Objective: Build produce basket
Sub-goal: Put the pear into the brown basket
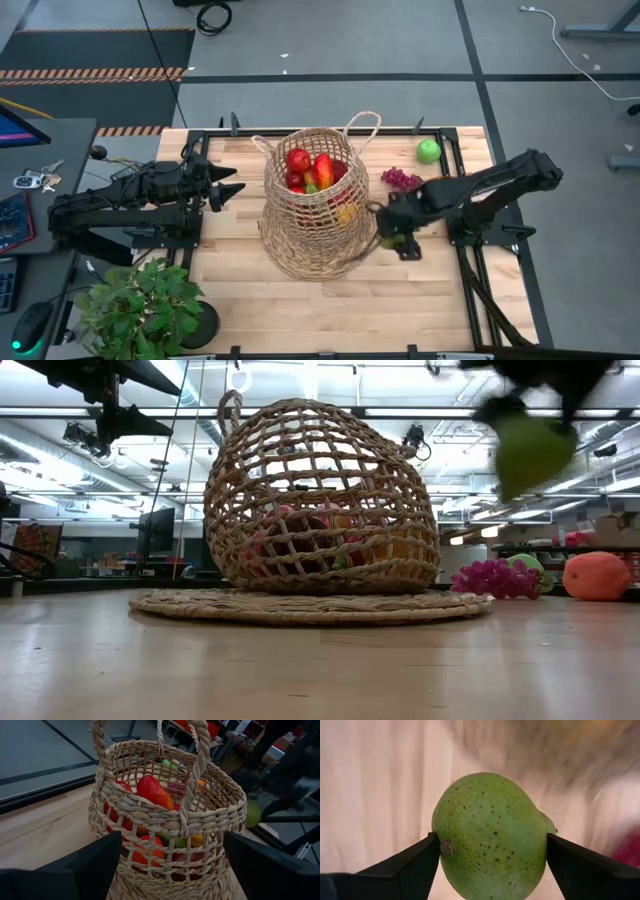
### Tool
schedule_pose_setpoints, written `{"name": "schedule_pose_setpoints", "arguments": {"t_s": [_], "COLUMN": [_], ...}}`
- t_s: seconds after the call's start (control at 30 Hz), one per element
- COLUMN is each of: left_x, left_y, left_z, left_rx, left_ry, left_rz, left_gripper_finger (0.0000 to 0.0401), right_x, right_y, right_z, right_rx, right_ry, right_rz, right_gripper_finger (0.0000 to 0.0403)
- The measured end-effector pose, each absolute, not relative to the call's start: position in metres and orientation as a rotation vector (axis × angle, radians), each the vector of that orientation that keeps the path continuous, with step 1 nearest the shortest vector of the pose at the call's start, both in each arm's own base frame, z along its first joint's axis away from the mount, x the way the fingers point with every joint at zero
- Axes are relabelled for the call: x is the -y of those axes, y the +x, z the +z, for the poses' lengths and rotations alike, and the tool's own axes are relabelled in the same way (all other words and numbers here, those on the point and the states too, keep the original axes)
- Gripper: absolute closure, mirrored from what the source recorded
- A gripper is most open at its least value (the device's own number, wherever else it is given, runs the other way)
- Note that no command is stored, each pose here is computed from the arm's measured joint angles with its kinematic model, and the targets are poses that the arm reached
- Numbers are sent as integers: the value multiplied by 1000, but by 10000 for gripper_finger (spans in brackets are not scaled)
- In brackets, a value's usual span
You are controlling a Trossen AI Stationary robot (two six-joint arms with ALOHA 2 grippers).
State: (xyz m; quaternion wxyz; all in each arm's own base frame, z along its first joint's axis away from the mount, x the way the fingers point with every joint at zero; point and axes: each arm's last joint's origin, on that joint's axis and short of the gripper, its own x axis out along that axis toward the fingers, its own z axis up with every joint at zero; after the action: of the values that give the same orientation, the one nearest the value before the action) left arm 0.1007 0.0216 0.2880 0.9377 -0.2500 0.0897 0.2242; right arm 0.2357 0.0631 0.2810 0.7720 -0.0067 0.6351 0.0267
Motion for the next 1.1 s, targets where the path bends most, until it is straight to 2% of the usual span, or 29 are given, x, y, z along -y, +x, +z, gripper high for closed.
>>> {"name": "schedule_pose_setpoints", "arguments": {"t_s": [0.33,0.5,0.73,1.1], "left_x": [-22,-22,-22,-22], "left_y": [101,101,101,101], "left_z": [288,288,288,288], "left_rx": [-183,-184,-183,-183], "left_ry": [-511,-511,-510,-511], "left_rz": [458,458,458,458], "left_gripper_finger": [44,44,44,44], "right_x": [-25,1,43,84], "right_y": [271,277,279,281], "right_z": [407,457,494,519], "right_rx": [-677,-330,40,426], "right_ry": [167,132,103,211], "right_rz": [-20,-61,-185,-260], "right_gripper_finger": [57,56,56,55]}}
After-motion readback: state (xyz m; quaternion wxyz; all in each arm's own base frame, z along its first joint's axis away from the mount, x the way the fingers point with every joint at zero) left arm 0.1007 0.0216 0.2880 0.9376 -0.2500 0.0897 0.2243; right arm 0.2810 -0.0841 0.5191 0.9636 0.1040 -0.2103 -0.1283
